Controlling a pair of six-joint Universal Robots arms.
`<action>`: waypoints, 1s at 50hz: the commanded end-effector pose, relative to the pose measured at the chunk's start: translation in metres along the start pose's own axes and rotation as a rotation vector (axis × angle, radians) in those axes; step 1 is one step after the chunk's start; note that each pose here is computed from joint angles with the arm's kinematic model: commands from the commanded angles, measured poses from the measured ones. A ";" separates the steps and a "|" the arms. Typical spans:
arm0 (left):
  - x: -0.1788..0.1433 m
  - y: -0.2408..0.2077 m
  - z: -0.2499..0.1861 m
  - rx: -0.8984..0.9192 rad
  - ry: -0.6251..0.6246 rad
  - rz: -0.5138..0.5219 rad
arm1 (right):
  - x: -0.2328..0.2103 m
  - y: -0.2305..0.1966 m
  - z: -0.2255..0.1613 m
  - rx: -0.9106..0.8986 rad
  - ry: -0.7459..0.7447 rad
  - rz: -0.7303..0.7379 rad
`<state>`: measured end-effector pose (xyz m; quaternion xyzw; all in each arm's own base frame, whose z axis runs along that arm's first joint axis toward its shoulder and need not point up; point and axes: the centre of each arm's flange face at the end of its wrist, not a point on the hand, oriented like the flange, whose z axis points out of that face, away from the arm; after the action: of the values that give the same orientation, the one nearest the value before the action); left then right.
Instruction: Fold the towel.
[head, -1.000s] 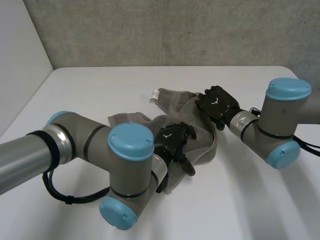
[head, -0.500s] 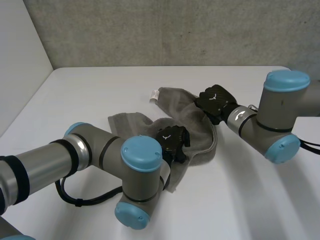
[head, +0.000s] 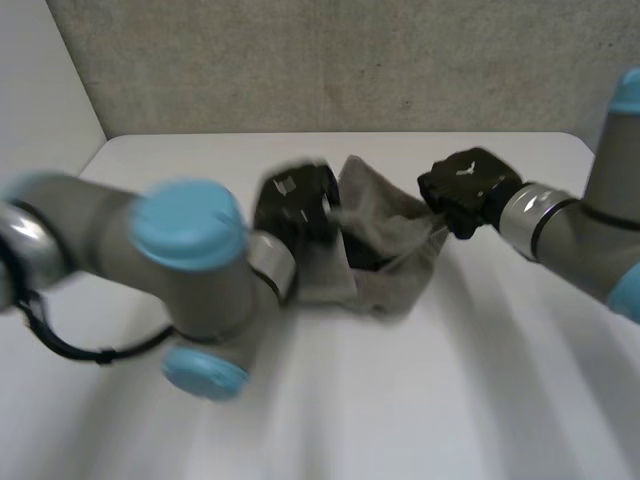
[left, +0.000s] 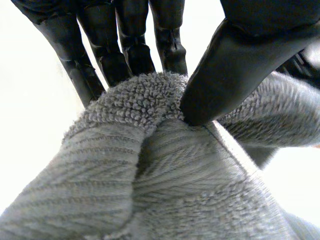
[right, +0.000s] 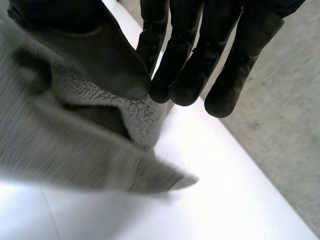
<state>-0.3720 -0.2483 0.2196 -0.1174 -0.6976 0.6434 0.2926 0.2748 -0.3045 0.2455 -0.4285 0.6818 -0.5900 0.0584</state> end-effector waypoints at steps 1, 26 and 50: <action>-0.011 -0.125 -0.015 0.271 0.062 0.042 | 0.018 -0.059 -0.043 0.122 0.061 0.001; -0.122 -0.055 -0.043 -0.081 -0.086 0.015 | -0.090 -0.034 -0.035 0.072 -0.240 0.289; -0.160 -0.012 -0.073 -0.234 -0.104 0.131 | -0.075 0.034 0.032 -0.054 -0.071 0.310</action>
<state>-0.2063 -0.2739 0.1937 -0.1651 -0.7711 0.5783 0.2093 0.3172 -0.2639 0.1946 -0.3488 0.7587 -0.5214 0.1755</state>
